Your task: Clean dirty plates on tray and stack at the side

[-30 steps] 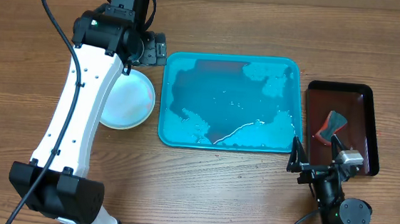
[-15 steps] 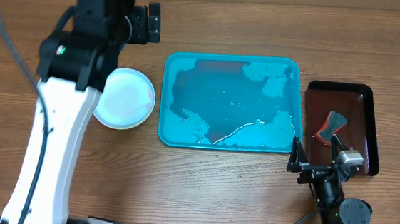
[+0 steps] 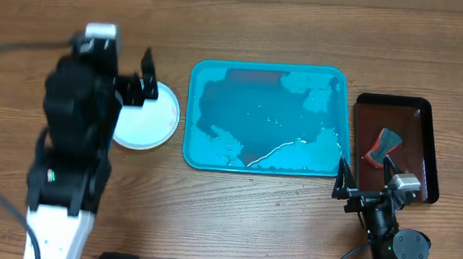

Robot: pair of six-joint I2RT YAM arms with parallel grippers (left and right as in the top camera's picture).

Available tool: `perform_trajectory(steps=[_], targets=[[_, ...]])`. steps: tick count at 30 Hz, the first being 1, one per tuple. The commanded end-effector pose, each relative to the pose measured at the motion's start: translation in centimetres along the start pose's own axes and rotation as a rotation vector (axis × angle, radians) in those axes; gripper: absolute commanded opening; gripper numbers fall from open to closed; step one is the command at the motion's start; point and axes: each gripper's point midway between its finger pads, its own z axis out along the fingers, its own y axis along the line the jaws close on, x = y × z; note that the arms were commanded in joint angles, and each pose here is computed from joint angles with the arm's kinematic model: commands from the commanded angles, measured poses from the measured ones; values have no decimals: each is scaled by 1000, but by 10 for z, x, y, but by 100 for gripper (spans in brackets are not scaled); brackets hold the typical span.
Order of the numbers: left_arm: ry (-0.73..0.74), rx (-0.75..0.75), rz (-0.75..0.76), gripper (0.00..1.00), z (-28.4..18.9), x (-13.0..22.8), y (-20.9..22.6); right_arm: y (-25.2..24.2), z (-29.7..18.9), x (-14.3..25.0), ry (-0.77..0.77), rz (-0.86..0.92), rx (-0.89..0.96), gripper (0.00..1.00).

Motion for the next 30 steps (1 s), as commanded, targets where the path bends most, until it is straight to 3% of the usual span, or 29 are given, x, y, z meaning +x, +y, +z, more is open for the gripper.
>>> perform_trajectory(steps=[1, 17, 30], targets=[[-63, -10, 12, 100, -21, 23, 10, 0, 0, 2, -4, -1, -1, 100], [-213, -30, 37, 100, -50, 158, 21, 0, 0, 2, -4, -1, -1, 100], [-242, -58, 127, 100, -51, 200, 26, 0, 0, 2, -4, -1, -1, 100]])
